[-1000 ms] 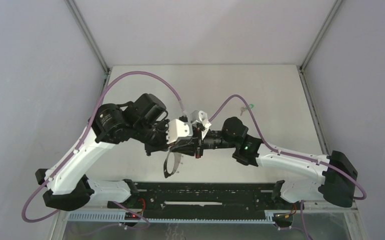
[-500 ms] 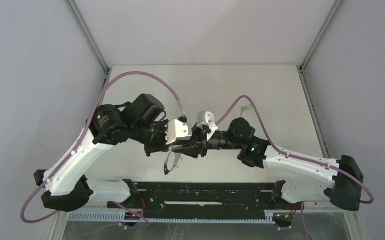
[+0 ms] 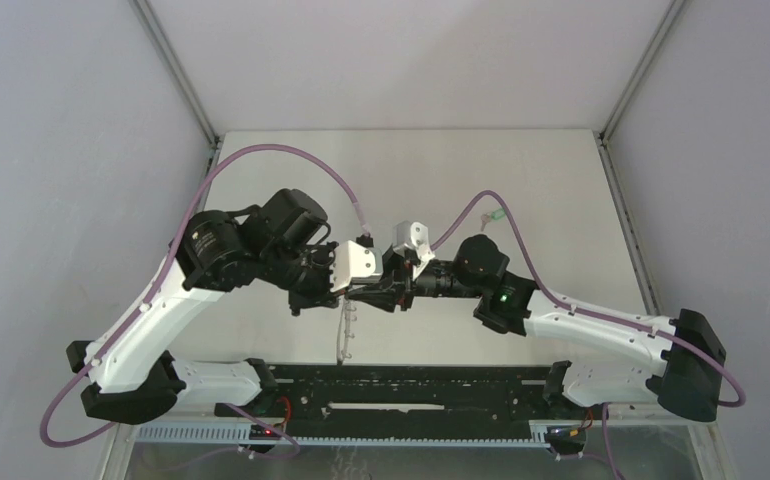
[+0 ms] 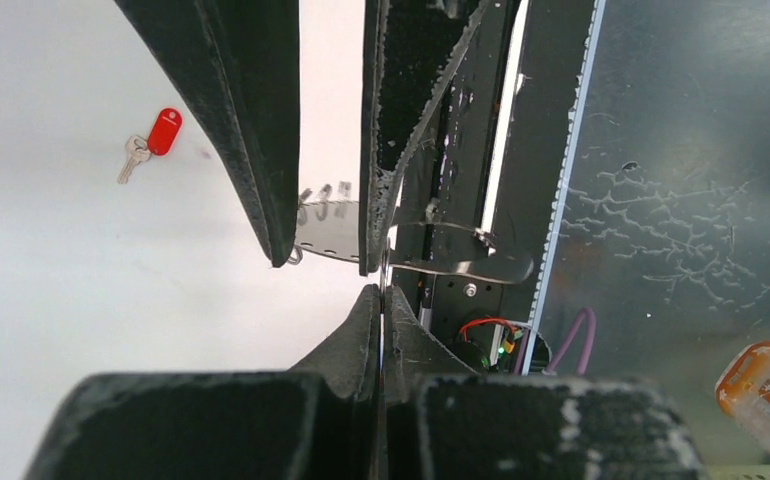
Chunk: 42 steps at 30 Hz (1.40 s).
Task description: Put the keys on the keyring
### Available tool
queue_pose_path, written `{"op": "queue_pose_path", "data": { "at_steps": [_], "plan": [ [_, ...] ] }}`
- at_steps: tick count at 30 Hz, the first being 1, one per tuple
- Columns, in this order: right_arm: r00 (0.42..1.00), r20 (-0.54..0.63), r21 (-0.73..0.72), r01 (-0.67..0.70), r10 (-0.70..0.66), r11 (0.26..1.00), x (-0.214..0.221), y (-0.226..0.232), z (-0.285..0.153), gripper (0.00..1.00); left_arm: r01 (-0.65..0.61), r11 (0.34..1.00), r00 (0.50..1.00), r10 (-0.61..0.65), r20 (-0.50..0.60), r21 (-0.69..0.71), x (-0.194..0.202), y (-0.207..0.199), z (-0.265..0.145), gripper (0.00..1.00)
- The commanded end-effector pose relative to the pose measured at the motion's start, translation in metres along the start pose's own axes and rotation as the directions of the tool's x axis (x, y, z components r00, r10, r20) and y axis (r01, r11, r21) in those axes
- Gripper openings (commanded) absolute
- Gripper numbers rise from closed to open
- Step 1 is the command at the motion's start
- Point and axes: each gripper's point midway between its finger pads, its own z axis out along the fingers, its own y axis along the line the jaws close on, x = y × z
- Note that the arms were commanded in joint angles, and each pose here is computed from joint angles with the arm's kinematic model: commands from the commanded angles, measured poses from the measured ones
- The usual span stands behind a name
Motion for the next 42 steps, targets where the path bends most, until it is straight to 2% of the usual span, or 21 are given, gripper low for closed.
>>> {"op": "queue_pose_path", "data": {
  "at_steps": [1,8,12,18,25,30,38,42],
  "plan": [
    [1.0,0.024,-0.07,0.019,-0.017,0.997,-0.004,0.012,0.002,0.36,-0.025,1.0,0.999,0.025,0.04,0.007,-0.005,-0.005,-0.006,0.0],
    [1.0,-0.001,-0.105,-0.012,0.012,0.994,0.0,0.017,-0.002,0.34,-0.023,1.0,0.999,0.023,0.04,0.005,-0.005,-0.004,-0.006,0.0],
    [1.0,0.006,-0.066,-0.012,0.012,0.998,-0.009,0.009,-0.011,0.38,-0.022,1.0,0.999,0.022,0.042,0.007,-0.005,-0.005,-0.007,0.0],
    [1.0,0.013,-0.142,-0.016,0.018,0.99,-0.012,0.023,-0.012,0.41,-0.023,1.0,0.999,0.023,0.045,0.006,-0.007,-0.005,-0.007,0.0],
    [0.999,0.015,-0.153,-0.038,0.041,0.987,-0.006,0.024,-0.003,0.41,-0.021,1.0,0.998,0.021,0.052,0.008,-0.009,-0.005,-0.008,0.0],
    [0.999,0.011,-0.157,-0.049,0.051,0.986,-0.007,0.022,0.003,0.38,-0.018,1.0,0.998,0.017,0.054,0.01,-0.011,-0.004,-0.007,0.0],
    [0.998,0.027,-0.136,-0.06,0.064,0.989,-0.011,0.016,0.007,0.27,-0.015,1.0,0.999,0.014,0.05,0.014,-0.009,-0.005,-0.006,0.0],
    [0.997,0.04,-0.13,-0.057,0.063,0.99,-0.015,0.015,0.008,0.27,-0.007,1.0,0.999,0.006,0.043,0.017,-0.009,-0.005,-0.004,0.0]
  ]
}}
